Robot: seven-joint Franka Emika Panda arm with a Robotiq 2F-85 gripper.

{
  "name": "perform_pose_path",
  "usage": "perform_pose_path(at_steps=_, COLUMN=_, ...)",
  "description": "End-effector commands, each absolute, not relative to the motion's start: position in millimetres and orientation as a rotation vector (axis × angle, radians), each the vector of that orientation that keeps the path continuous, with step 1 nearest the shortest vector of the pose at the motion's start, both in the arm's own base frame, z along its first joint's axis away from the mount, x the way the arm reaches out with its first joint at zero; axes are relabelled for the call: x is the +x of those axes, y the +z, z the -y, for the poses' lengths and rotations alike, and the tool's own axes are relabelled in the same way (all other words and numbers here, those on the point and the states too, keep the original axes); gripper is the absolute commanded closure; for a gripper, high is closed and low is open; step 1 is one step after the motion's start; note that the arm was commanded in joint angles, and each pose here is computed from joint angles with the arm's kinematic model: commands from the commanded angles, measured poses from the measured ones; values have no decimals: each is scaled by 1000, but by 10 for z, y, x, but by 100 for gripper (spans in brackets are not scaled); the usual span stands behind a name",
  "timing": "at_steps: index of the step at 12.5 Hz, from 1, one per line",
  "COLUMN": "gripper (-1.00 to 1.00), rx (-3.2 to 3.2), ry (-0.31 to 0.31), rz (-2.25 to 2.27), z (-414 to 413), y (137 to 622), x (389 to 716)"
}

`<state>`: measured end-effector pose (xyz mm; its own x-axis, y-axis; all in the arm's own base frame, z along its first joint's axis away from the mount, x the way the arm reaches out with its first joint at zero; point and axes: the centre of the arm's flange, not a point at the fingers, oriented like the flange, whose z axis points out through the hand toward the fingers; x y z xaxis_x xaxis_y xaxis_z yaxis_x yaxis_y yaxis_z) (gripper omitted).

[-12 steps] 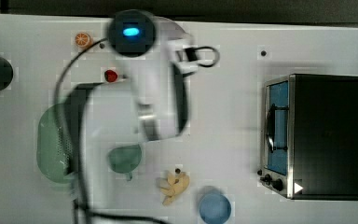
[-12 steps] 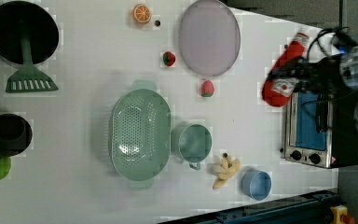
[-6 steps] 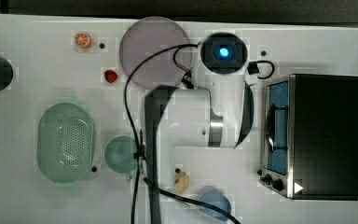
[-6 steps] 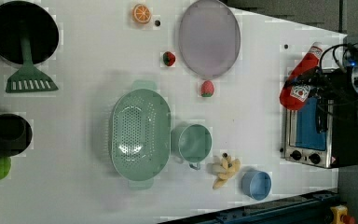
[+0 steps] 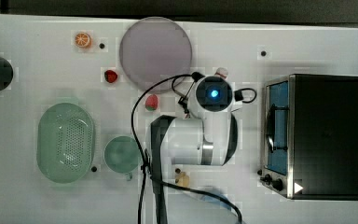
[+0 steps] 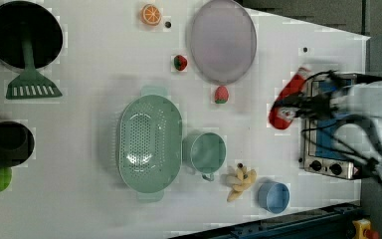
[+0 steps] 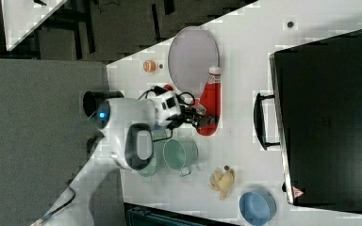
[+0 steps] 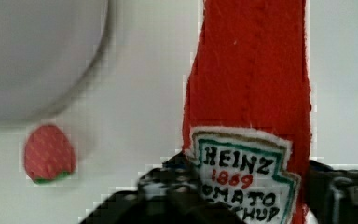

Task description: Pick ketchup from strainer and place it on the table

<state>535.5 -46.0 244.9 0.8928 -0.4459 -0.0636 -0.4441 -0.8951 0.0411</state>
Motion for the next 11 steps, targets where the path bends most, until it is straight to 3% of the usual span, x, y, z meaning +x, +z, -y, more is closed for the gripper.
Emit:
perform_pose_path(at_steps=1, gripper=-67, rx=3076, ry=-129, rz=612, z=279, y=2051, x=5244)
perform_pose_path(at_steps=3, gripper=-100, rx=3087, ry=-110, rz=609, z=255, y=1967, x=5249)
perform_pose_path(at_steps=4, gripper=-100, rx=3087, ry=-89, rz=608, z=252, y=2048, x=5272)
perform_pose_path(at_steps=8, gripper=-100, rx=3078, ry=182, rz=607, z=245, y=3068, x=5536)
perform_pose_path(at_steps=9, gripper=-100, rx=3066, ry=210, rz=612, z=245, y=3367, x=5569)
perform_pose_path(at_steps=11, gripper=-100, rx=3031, ry=194, rz=676, z=240, y=3945, x=5597)
